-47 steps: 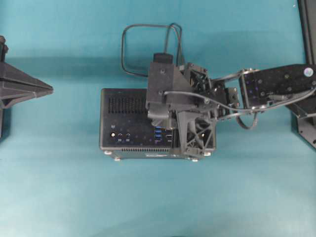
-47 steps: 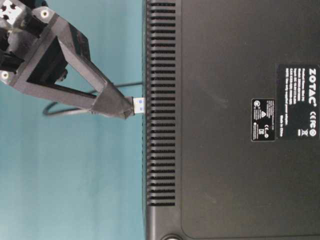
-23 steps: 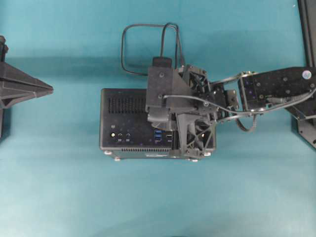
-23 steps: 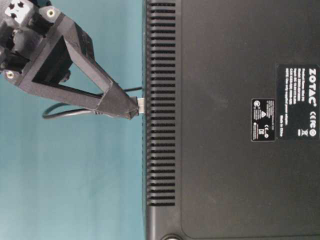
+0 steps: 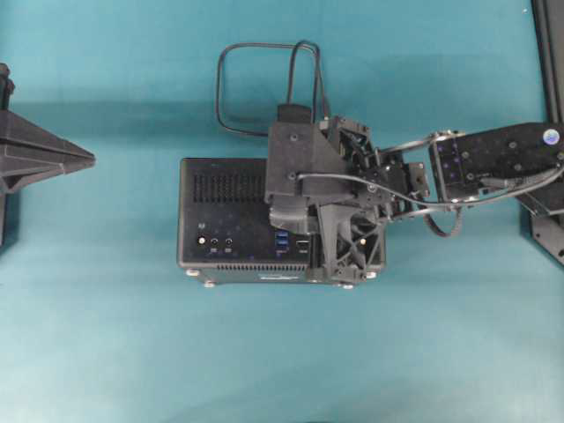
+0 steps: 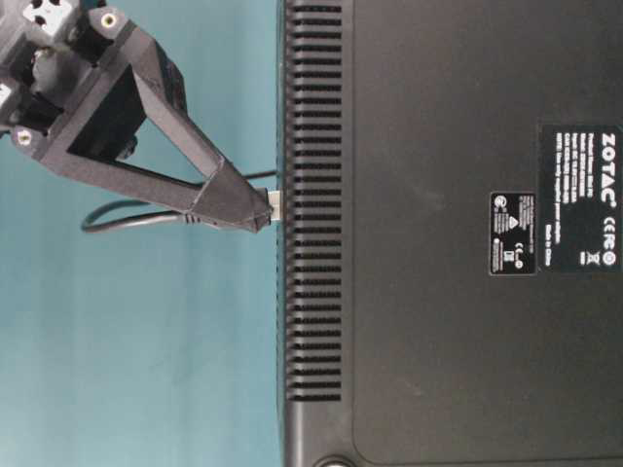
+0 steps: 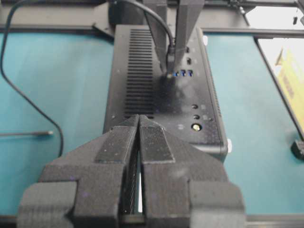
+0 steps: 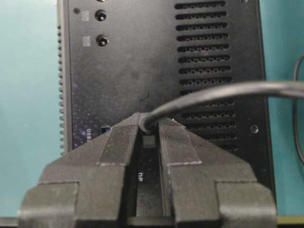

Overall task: Insert the USB into the PC box with both arms.
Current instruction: 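Push the USB plug into the blue USB port with the right gripper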

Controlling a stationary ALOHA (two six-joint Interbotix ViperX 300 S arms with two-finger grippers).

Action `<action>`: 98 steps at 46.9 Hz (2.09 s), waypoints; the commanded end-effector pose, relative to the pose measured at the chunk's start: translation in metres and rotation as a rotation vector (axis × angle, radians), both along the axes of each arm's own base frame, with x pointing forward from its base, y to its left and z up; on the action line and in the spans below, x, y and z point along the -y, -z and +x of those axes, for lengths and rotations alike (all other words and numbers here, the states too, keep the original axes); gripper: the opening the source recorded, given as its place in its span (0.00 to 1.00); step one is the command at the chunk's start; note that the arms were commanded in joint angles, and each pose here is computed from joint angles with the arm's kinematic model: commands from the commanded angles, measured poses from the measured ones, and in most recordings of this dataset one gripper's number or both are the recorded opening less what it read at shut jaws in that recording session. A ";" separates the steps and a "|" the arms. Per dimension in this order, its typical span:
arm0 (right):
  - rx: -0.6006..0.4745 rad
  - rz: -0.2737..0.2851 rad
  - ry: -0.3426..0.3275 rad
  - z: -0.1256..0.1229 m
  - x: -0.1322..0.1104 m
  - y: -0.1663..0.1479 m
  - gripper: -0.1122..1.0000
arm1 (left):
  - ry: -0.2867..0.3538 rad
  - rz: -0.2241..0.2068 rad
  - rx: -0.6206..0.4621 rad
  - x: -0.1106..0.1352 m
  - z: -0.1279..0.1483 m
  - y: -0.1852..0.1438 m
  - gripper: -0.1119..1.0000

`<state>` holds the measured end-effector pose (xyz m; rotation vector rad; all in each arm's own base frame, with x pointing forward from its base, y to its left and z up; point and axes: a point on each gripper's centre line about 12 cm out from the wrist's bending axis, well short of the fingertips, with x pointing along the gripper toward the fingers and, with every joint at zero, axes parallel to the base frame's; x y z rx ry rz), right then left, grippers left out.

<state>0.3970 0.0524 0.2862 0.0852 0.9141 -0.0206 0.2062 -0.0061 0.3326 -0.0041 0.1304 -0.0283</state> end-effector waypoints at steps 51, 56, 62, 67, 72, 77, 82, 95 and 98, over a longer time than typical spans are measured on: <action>0.106 -0.003 -0.002 -0.009 0.000 -0.043 0.61 | -0.004 -0.017 0.023 0.000 0.002 -0.008 0.10; 0.115 -0.038 -0.001 -0.011 0.004 -0.050 0.61 | -0.004 -0.022 0.022 0.000 0.002 -0.008 0.10; 0.128 -0.060 -0.004 -0.010 0.006 -0.053 0.61 | -0.004 -0.022 0.024 0.000 0.002 -0.008 0.10; 0.154 -0.075 -0.011 -0.006 0.006 -0.055 0.61 | -0.004 -0.022 0.024 0.000 0.001 -0.008 0.10; 0.180 -0.076 -0.017 -0.003 0.006 -0.056 0.61 | -0.004 -0.025 0.025 0.000 0.001 -0.009 0.10; 0.189 -0.075 -0.018 -0.002 0.005 -0.057 0.59 | -0.005 -0.028 0.030 0.000 0.000 -0.010 0.10; 0.179 -0.075 -0.017 -0.003 0.006 -0.053 0.56 | -0.006 -0.041 0.034 0.000 -0.002 -0.010 0.10; 0.148 -0.056 -0.014 -0.006 0.004 -0.043 0.28 | -0.010 -0.084 0.047 0.000 -0.004 -0.013 0.10; 0.138 -0.052 -0.012 -0.007 0.004 -0.040 0.21 | -0.012 -0.098 0.049 0.000 -0.004 -0.014 0.10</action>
